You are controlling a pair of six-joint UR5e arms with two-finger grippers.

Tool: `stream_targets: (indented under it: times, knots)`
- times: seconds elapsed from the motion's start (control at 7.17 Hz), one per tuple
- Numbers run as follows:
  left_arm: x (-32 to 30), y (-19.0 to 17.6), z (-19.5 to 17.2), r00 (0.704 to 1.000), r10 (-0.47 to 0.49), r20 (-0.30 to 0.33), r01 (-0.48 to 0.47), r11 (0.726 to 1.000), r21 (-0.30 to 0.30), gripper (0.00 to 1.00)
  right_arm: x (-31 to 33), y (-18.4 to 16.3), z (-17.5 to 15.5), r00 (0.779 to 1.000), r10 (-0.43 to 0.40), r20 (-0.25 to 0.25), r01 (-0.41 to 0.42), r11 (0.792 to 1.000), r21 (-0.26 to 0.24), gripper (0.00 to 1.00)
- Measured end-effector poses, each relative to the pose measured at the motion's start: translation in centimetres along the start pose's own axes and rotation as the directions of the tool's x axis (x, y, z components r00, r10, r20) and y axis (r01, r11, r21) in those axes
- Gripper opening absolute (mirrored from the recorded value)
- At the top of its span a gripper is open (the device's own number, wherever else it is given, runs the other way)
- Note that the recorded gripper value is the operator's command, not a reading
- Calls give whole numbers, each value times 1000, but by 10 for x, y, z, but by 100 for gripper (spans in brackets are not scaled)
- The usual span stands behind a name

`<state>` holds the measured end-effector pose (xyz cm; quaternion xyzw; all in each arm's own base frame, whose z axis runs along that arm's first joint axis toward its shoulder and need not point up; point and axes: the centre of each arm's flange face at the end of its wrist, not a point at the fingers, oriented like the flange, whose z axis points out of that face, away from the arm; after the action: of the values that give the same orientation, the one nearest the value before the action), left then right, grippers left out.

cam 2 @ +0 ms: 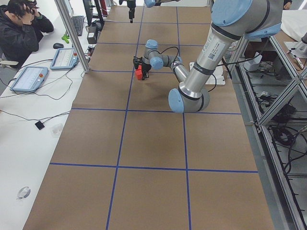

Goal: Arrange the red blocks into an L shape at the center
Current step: 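Move the left gripper down against the newly placed red cube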

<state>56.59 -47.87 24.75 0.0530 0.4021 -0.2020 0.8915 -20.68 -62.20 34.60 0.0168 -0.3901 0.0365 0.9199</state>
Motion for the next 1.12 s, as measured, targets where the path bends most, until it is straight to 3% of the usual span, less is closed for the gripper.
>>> stream_targets:
  times: [1.12]
  knots:
    - [11,-9,0,998,47,-33,-47,999,13,0,2,0,2,1000,-4,-3,4,1000,-3,99]
